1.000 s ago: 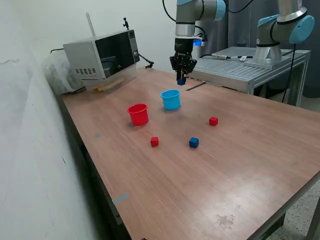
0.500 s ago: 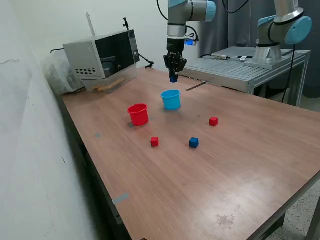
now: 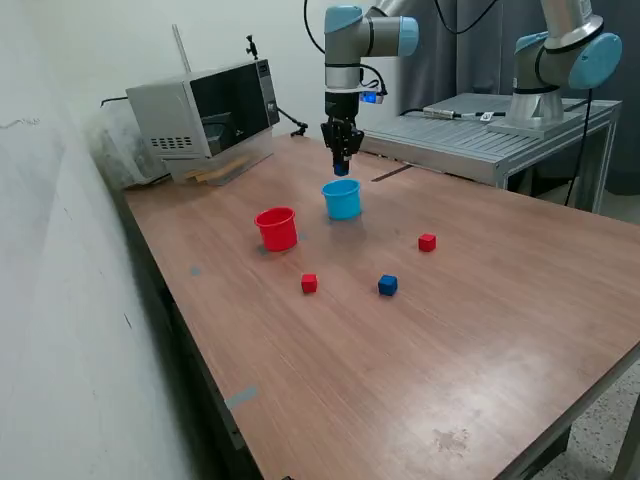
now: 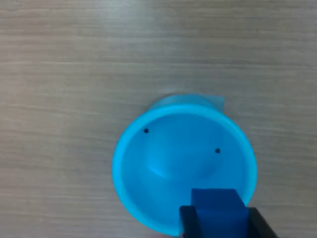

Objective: Place red objects in the red bin, and blue objects in the blue bin.

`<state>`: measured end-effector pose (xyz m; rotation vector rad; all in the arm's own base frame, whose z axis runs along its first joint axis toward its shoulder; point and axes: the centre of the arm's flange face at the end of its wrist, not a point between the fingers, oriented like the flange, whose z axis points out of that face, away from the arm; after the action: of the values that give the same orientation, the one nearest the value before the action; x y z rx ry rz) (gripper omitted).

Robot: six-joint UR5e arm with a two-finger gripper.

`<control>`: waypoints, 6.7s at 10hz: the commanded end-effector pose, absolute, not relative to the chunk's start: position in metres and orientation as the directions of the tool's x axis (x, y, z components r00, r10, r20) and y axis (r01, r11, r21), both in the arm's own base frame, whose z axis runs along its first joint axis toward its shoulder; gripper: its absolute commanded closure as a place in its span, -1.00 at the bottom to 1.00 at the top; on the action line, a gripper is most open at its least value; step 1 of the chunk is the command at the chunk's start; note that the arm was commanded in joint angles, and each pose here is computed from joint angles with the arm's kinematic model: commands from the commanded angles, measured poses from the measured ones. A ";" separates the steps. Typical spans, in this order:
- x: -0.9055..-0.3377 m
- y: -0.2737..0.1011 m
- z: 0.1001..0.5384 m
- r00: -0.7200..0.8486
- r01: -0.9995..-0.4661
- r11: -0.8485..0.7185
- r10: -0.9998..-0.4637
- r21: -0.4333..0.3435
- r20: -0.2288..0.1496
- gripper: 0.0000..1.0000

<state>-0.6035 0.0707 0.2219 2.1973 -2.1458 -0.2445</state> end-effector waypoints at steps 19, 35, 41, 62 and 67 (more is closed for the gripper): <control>-0.507 -0.106 0.302 0.287 -0.940 -0.297 -0.955 0.170 -0.081 -1.00; -0.698 -0.289 0.198 0.220 -0.950 -0.232 -0.972 0.211 -0.081 -1.00; -0.708 -0.280 0.119 0.210 -0.957 -0.221 -0.975 0.188 -0.080 -1.00; -0.723 -0.210 0.116 0.241 -0.949 -0.257 -0.965 0.182 -0.104 1.00; -0.656 -0.187 0.278 0.209 -0.928 -0.236 -0.971 0.290 -0.119 1.00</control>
<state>-0.6945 -0.2046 0.2003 2.3647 -1.8401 -0.3609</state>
